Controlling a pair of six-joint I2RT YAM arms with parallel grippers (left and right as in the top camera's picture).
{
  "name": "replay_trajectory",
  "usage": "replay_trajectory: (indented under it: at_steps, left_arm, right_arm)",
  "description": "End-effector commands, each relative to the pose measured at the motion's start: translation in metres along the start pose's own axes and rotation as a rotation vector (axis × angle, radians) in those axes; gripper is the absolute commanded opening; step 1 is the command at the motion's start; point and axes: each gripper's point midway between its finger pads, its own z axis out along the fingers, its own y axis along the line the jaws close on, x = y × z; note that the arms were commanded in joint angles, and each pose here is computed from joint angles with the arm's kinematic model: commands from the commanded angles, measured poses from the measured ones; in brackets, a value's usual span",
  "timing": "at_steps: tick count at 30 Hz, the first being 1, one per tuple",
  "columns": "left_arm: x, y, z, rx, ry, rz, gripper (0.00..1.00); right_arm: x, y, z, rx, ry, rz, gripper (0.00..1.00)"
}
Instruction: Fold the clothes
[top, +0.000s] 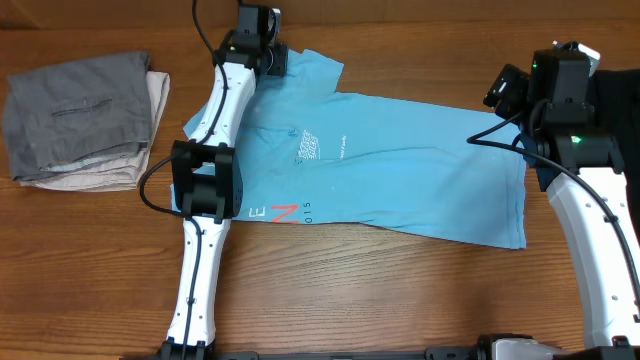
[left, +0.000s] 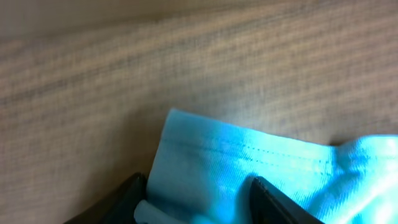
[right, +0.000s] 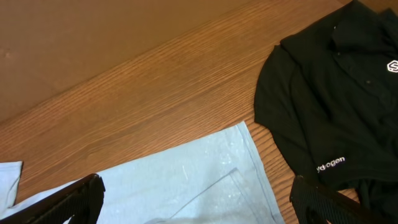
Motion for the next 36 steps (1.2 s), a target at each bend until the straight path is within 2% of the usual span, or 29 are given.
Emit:
replay_trajectory:
  at_steps: [1, 6, 13, 16, 20, 32, 34, 36]
  left_arm:
    - [0.051, 0.003, 0.012, 0.001, 0.169, -0.013, 0.56]
    - [0.037, 0.002, -0.010, 0.001, 0.171, -0.016, 0.59]
    - [-0.030, -0.001, -0.039, 0.007, -0.025, -0.008, 0.67]
    - [-0.045, -0.001, -0.037, 0.008, -0.089, -0.007, 0.67]
    - [-0.050, -0.001, -0.037, 0.010, -0.113, -0.030, 0.61]
    - [-0.014, -0.003, -0.029, 0.018, 0.017, -0.039, 0.48]
    - [-0.005, -0.005, -0.026, 0.029, 0.047, -0.040, 0.41]
    - [0.004, -0.008, -0.027, 0.042, 0.085, -0.042, 0.30]
  right_arm:
    - [-0.003, -0.001, -0.001, 0.003, -0.011, 0.013, 1.00]
    - [-0.004, -0.001, -0.001, 0.003, -0.012, 0.013, 1.00]
    - [-0.004, -0.001, -0.001, 0.003, -0.011, 0.013, 1.00]
    - [-0.004, -0.001, -0.001, 0.003, -0.011, 0.013, 1.00]
    - [-0.003, -0.001, -0.001, 0.003, -0.011, 0.013, 1.00]
    - [-0.004, -0.001, -0.001, 0.003, -0.012, 0.013, 1.00]
    - [-0.003, -0.001, -0.001, 0.003, -0.011, 0.013, 1.00]
    - [-0.003, -0.001, -0.001, 0.003, -0.011, 0.013, 1.00]
